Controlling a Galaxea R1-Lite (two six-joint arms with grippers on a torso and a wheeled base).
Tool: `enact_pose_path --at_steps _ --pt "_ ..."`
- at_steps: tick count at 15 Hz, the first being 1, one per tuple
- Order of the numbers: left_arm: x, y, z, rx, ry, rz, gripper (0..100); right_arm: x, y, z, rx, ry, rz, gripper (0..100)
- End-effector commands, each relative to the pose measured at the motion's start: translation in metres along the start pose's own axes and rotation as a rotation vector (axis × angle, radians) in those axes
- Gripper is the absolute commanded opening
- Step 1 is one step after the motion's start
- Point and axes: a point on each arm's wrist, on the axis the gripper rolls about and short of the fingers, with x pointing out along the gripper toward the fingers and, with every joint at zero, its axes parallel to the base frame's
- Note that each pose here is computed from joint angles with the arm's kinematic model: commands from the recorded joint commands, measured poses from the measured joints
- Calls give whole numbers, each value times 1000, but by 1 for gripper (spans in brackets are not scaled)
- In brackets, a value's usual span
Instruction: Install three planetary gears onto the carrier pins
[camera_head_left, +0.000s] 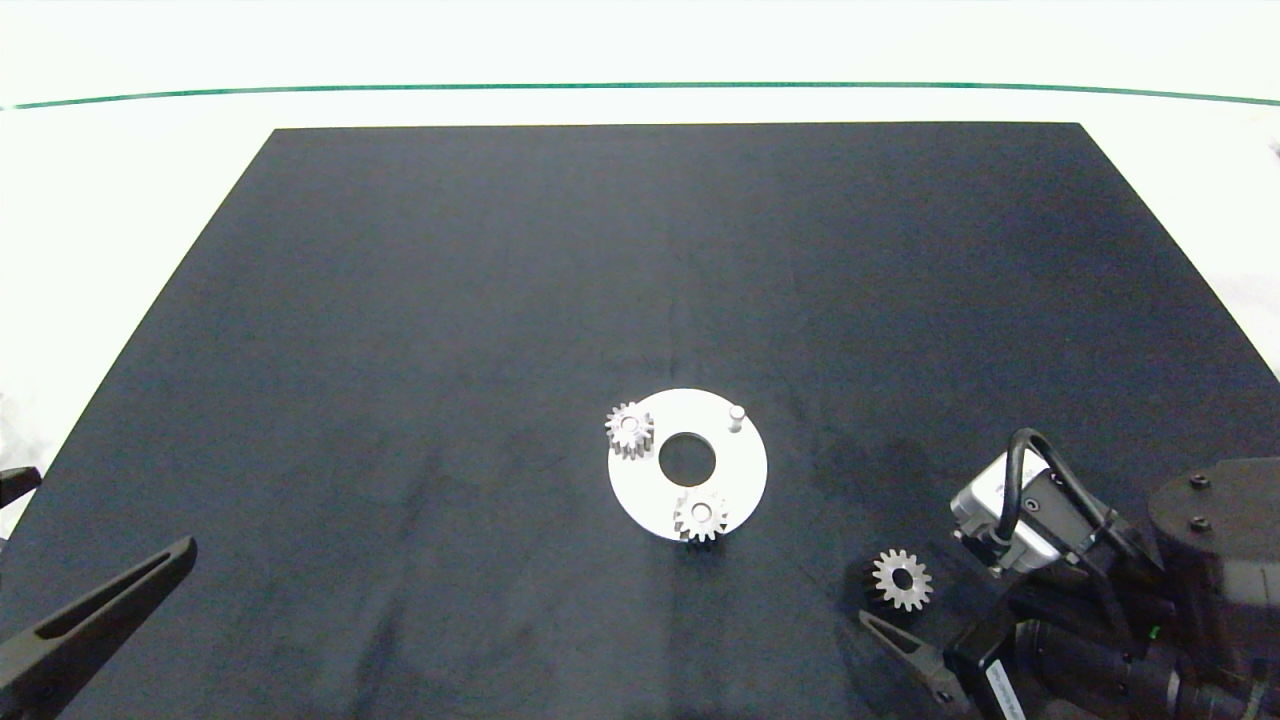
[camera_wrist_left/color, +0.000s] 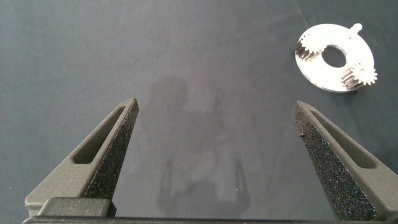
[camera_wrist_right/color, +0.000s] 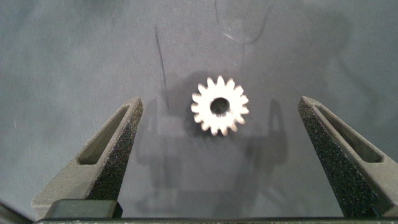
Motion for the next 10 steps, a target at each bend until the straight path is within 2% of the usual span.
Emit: enact_pose_path --at_steps 1,7,10 --pt "0 0 -2 1 3 2 100 16 5 -9 -3 45 -10 100" --pt "-1 1 -3 0 2 8 100 22 -2 -14 12 74 -41 100" --pt "-2 1 -3 -1 -2 8 100 26 -3 -12 25 52 -51 100"
